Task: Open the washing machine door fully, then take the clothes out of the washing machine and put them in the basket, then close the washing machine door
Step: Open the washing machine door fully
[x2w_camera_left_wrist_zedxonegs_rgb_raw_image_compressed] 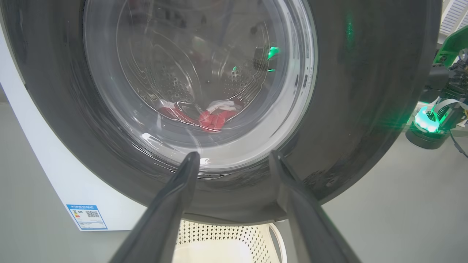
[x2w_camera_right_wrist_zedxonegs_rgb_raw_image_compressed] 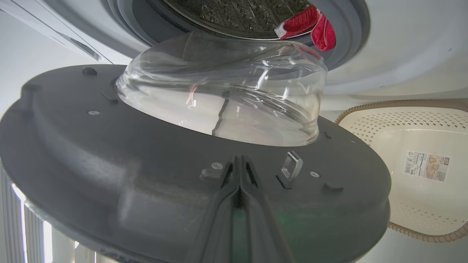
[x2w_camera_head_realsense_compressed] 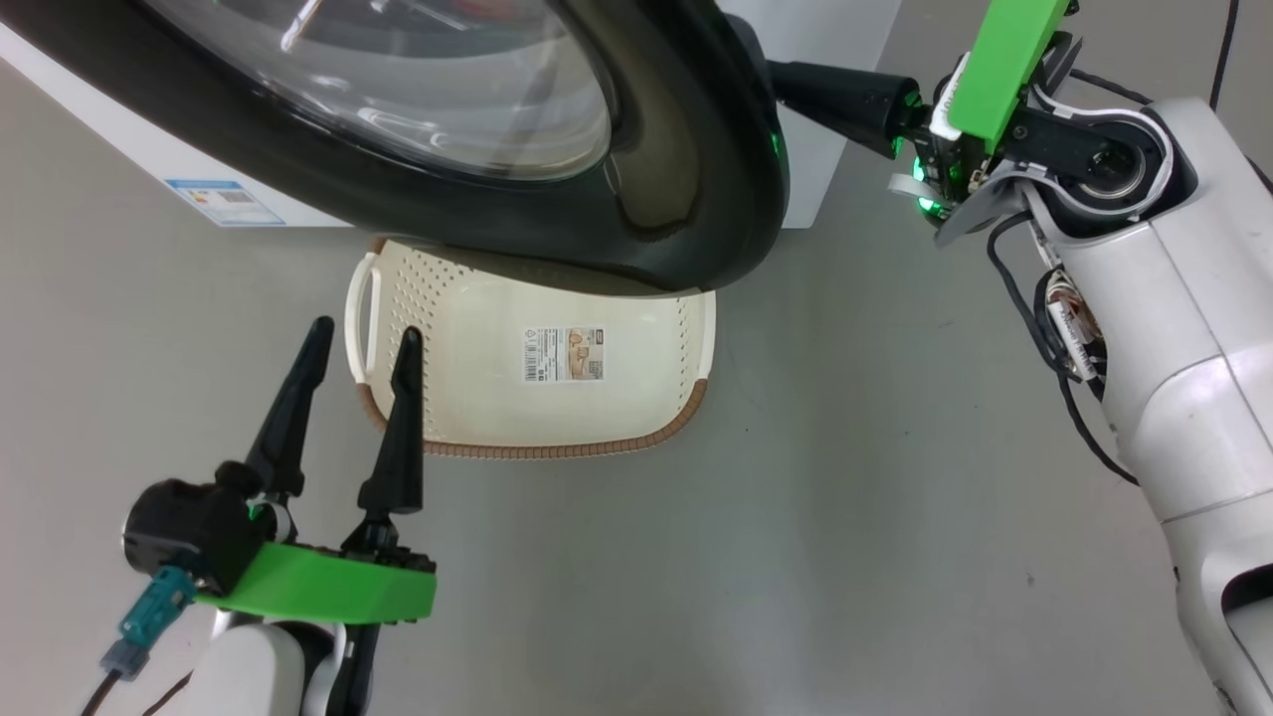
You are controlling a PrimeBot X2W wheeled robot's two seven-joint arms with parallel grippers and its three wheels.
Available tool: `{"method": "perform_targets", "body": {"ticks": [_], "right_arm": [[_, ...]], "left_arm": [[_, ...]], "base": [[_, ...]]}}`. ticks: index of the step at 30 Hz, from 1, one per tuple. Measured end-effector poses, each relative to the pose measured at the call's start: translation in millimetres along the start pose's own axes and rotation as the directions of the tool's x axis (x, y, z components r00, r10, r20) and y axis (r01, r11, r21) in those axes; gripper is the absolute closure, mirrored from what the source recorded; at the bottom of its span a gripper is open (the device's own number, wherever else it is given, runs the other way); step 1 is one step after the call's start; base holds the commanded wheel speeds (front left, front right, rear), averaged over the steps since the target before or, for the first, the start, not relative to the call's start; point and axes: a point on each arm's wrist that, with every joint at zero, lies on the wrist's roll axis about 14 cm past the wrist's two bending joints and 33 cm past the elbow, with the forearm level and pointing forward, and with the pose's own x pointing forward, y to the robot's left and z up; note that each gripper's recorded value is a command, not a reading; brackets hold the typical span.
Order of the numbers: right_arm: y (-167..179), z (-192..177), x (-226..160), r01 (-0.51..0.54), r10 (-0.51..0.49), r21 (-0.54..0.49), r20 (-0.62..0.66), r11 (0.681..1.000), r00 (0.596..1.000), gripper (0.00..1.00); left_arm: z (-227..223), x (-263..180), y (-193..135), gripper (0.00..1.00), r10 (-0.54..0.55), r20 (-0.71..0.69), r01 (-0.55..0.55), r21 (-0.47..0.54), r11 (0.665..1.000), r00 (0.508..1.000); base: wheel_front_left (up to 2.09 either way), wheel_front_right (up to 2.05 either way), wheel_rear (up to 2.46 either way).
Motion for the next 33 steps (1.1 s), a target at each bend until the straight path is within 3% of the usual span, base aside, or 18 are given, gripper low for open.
{"method": "perform_targets", "body": {"ticks": [1,2,3,4,5,6,13,16,19,26,29,30,33], "right_arm": [[-0.1,1.5,-0.4,0.000,0.000,0.001,0.013,1.000,1.000,1.00],[-0.7,3.6,-0.6,0.004,-0.004,-0.002,0.030,1.000,1.000,0.68],[-1.7,6.2,-1.0,0.009,-0.009,-0.005,0.054,1.000,0.999,0.51],[-3.5,9.4,-2.0,0.015,-0.014,-0.006,0.084,1.000,0.996,0.09],[-6.1,12.3,-3.6,0.021,-0.021,-0.004,0.113,1.000,0.993,0.09],[-9.1,14.6,-5.5,0.031,-0.030,-0.005,0.138,1.000,0.990,0.00],[-17.6,35.9,-28.4,0.058,-0.044,-0.029,0.354,0.998,0.934,0.00],[-20.2,43.9,-43.3,0.116,-0.056,-0.106,0.456,0.988,0.888,0.00],[-25.9,49.0,-61.0,0.213,-0.065,-0.205,0.557,0.955,0.828,0.00],[-52.1,42.6,-99.2,0.461,-0.046,-0.387,0.724,0.799,0.688,0.00],[-66.6,37.0,-110.9,0.548,-0.067,-0.439,0.734,0.712,0.675,0.00],[-68.3,38.9,-119.5,0.589,-0.066,-0.461,0.748,0.663,0.660,0.00],[-62.3,42.5,-130.9,0.636,-0.030,-0.496,0.775,0.591,0.632,0.00]], "left_arm": [[0.2,0.0,0.1,0.00,0.001,0.001,-0.001,0.000,1.000,1.000],[0.4,0.1,0.3,0.00,0.001,0.001,-0.001,0.000,1.000,1.000],[0.6,0.2,0.4,0.00,0.002,0.002,-0.002,-0.001,1.000,1.000],[0.7,0.4,0.5,0.00,0.002,0.003,-0.002,-0.001,1.000,1.000],[0.9,0.5,0.5,0.00,0.002,0.003,-0.002,-0.001,1.000,1.000],[1.0,0.7,0.4,0.00,0.002,0.004,-0.002,-0.002,1.000,1.000],[0.9,0.0,1.3,0.00,0.008,0.004,-0.008,-0.006,1.000,1.000],[-2.0,-2.8,3.2,0.00,0.016,-0.006,-0.016,-0.009,1.000,1.000],[-0.8,-2.0,2.9,0.00,0.016,-0.002,-0.016,-0.011,1.000,1.000],[5.4,-1.0,1.7,0.00,0.015,0.016,-0.015,-0.013,1.000,1.000],[8.3,-0.8,2.0,0.00,0.016,0.024,-0.016,-0.012,1.000,1.000],[8.7,-1.5,1.3,0.00,0.015,0.026,-0.015,-0.010,1.000,1.000],[8.2,-1.2,0.2,0.00,0.013,0.026,-0.013,-0.011,1.000,1.000]], "base": [[0.00,0.00,0.00],[0.00,0.00,0.00],[0.00,0.00,0.00],[0.00,0.00,0.00],[0.00,0.00,0.00],[0.00,0.00,0.00],[0.00,0.00,0.00],[0.00,0.00,0.00],[0.00,0.00,0.00],[0.00,0.00,0.00],[0.00,0.00,0.00],[0.00,0.00,0.00],[0.00,0.00,0.00]]}}
